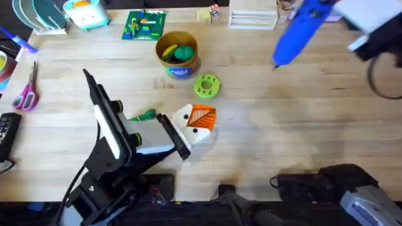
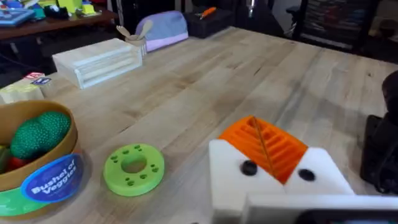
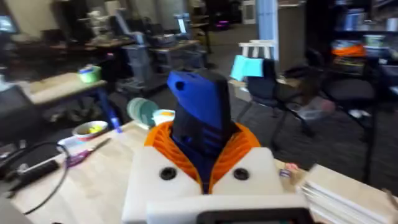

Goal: Pick up the gripper from the table and insert it into the empty holder that is missing its gripper. Then pick up a screw, insert it into the mounting hole, and use the screwdriver to tighten it. Finally, clean up the table by picking up the vegetable and placing it into the bucket.

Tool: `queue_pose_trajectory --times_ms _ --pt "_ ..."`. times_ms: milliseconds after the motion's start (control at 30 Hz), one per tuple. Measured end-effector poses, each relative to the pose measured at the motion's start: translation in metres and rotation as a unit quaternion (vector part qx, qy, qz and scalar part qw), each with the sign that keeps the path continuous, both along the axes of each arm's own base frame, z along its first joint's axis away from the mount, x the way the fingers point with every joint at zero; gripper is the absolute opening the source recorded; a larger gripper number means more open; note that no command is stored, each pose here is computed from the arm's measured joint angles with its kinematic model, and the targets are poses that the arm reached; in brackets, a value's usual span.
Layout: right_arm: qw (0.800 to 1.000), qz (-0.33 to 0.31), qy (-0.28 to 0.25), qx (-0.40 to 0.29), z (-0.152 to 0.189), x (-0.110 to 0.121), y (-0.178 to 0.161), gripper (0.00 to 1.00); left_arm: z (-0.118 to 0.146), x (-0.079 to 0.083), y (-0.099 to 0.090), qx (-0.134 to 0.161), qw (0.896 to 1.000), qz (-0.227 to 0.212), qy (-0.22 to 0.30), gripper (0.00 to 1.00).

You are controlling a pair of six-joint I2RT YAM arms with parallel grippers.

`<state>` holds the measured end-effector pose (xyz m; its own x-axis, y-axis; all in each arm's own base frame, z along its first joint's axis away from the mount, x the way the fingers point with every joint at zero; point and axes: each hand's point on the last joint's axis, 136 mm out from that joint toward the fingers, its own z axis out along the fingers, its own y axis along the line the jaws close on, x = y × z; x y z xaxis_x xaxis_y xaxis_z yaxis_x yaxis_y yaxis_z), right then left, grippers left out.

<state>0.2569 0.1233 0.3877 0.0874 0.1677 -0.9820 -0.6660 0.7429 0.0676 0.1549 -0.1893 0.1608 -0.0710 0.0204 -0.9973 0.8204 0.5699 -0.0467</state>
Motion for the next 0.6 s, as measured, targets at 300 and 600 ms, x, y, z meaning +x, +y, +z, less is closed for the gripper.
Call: queue_pose_trajectory --times_ms 300,600 --pt "0.980 0.192 -0.041 0.042 0.007 -0.038 0.104 0.024 0.000 0.000 0.000 0.000 1.000 0.000 0.000 0.018" --pt "0.951 0.291 -0.076 0.065 0.006 -0.065 0.166 0.024 0.000 0.000 0.000 0.000 1.000 0.000 0.000 0.018"
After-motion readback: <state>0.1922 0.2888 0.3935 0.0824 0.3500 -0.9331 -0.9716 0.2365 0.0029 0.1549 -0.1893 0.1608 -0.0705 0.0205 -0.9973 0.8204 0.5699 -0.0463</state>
